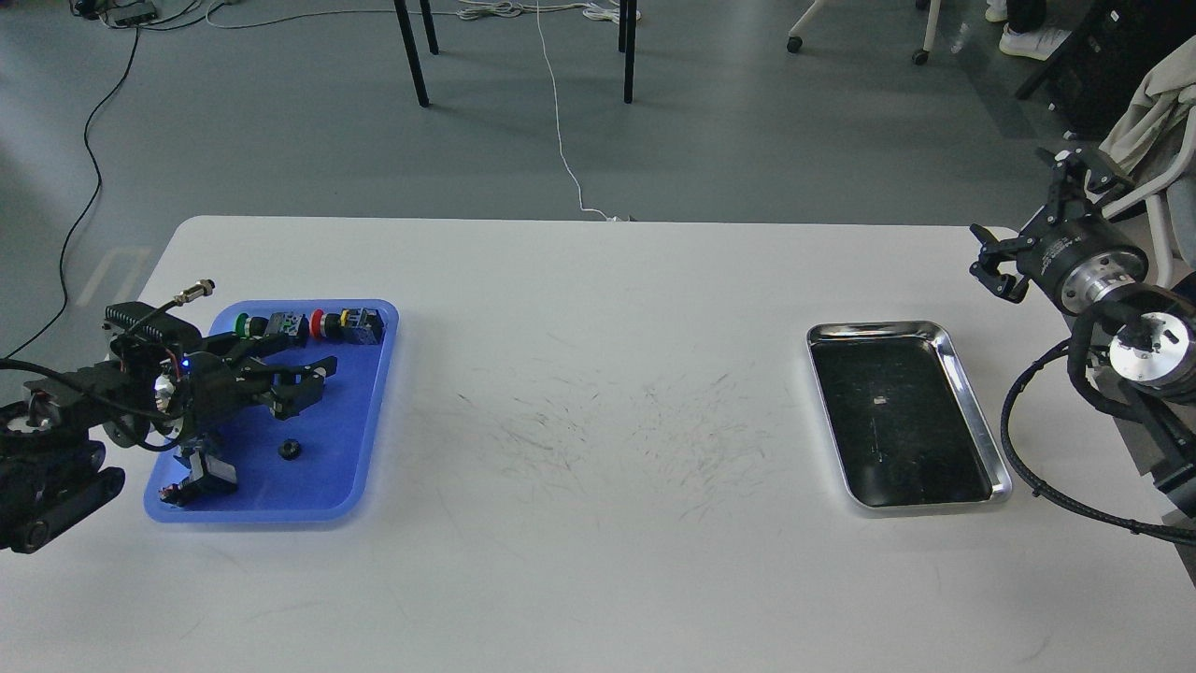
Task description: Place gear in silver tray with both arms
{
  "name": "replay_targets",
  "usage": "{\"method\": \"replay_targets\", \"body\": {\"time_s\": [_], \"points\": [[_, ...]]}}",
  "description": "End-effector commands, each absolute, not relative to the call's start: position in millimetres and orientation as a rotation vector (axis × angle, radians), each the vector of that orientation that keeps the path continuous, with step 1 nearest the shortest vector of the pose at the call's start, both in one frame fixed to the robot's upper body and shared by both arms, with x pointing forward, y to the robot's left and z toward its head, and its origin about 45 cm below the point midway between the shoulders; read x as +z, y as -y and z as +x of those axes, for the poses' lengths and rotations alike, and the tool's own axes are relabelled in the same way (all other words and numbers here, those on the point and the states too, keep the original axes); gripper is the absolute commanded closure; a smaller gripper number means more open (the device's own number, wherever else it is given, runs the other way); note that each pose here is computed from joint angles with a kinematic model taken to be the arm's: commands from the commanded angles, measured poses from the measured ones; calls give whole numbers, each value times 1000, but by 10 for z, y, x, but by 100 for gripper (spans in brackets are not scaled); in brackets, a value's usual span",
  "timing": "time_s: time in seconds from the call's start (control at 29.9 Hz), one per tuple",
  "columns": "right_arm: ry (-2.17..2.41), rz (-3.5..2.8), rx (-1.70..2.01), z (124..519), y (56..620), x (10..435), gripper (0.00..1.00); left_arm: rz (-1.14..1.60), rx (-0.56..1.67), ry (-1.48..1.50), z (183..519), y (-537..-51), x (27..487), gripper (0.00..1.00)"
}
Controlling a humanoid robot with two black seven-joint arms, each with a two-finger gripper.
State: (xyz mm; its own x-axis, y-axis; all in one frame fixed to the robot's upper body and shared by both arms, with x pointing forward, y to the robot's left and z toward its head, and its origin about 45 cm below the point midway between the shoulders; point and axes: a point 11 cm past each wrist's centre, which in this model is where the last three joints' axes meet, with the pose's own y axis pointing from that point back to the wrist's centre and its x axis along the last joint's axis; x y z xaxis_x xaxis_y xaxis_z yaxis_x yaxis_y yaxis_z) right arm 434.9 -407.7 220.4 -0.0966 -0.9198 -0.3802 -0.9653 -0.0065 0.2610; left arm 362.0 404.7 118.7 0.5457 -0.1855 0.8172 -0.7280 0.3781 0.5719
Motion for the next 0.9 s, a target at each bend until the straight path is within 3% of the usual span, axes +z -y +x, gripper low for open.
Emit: {"method": "replay_targets", "body": {"time_s": [0.0,0.27,0.43,0.7,0.87], "points": [[-2144,-2045,709,4347,4074,2199,1,1148,439,963,3615,-4040,1228,24],[-2142,-2050,713,4342,4063,2182,1,1118,500,922,3573,-4111,1348,17],[-2142,-2051,713,4341,4061,2179,1,1104,504,900,3567,-4070,1332,4],[-2147,-2052,711,4339,4068,2178,1,1107,484,871,3431,-4064,1179,7],[-2146,-2052,713,4340,4061,2175,1,1109,482,868,3407,-4066,1149,19]]}}
